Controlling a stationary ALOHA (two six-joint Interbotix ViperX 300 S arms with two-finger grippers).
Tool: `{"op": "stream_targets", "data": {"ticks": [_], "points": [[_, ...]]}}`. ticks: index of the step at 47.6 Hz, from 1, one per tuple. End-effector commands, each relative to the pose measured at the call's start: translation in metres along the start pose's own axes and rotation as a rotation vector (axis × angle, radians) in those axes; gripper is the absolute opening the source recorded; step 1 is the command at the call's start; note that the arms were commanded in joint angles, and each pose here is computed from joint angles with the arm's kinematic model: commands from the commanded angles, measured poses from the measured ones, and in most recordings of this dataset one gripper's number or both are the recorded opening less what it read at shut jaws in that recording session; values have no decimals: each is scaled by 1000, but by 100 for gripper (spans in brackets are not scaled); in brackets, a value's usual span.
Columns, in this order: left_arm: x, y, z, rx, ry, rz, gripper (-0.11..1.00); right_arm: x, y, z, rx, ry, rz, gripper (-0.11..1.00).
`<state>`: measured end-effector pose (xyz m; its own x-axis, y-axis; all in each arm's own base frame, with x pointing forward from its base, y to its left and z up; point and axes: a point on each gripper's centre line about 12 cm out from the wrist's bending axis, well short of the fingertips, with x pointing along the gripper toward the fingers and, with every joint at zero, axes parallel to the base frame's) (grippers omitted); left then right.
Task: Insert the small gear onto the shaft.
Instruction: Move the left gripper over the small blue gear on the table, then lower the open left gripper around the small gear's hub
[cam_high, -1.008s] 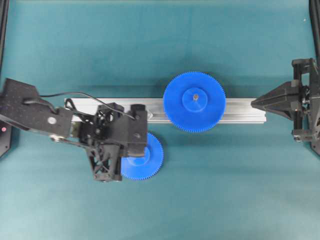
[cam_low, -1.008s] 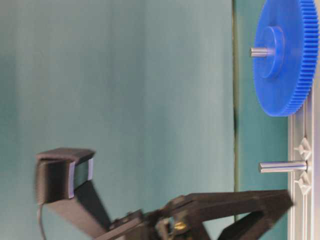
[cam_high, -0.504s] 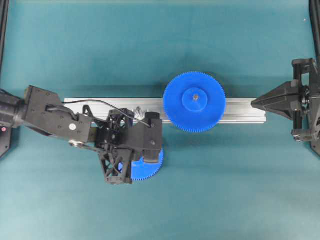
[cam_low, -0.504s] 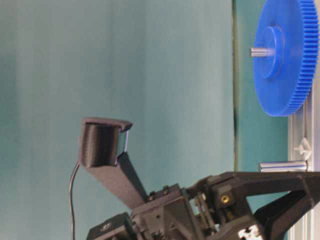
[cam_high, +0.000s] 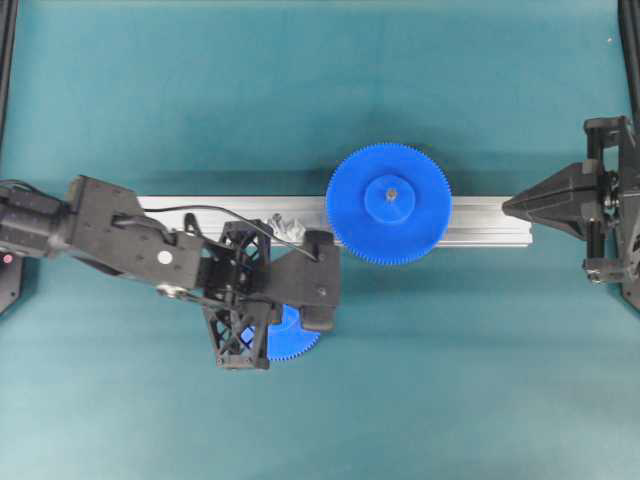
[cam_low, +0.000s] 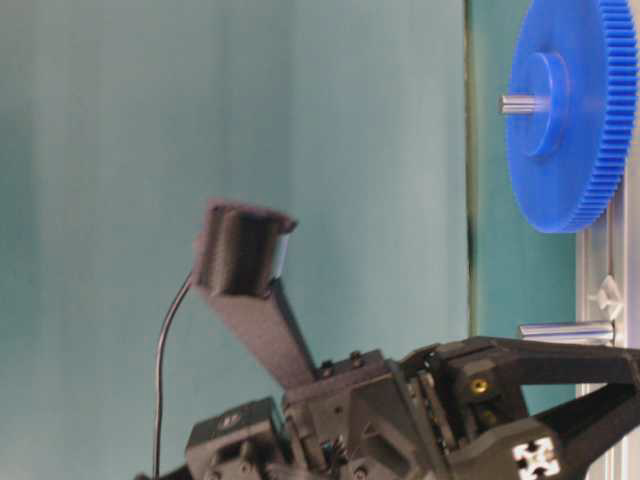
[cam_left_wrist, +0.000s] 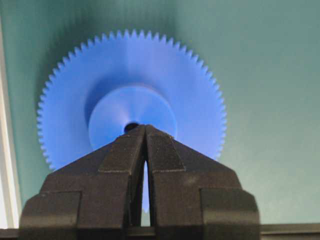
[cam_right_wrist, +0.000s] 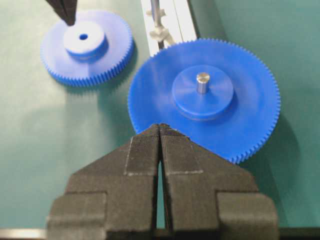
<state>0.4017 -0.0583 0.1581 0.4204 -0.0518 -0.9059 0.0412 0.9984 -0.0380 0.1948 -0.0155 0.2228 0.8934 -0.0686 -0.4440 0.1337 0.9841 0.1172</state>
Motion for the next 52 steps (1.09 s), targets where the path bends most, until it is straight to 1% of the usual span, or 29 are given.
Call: {"op": "stream_targets", "data": {"ticks": [1,6,15,19,24,29,45,52], "points": [[-11,-3,15,15,-44,-4,0,0,0,4,7,-14,-3,2],[-9,-3,17,29,-34,-3,0,0,0,4,7,-13,-3,2],[-6,-3,10,38,59,8,0,0,0,4,7,-13,-3,2],[-7,-2,10,43,75,10,0,0,-1,3,7,-11,-3,2],[-8,-3,13,63,67,8,0,0,-1,3,7,-13,-3,2],[-7,-3,16,70,64,8,0,0,-1,3,8,-13,-3,2],[-6,-2,15,73,64,8,0,0,-1,3,10,-16,-3,2],[-5,-3,14,77,32,4,0,0,-1,3,10,-16,-2,2]]}}
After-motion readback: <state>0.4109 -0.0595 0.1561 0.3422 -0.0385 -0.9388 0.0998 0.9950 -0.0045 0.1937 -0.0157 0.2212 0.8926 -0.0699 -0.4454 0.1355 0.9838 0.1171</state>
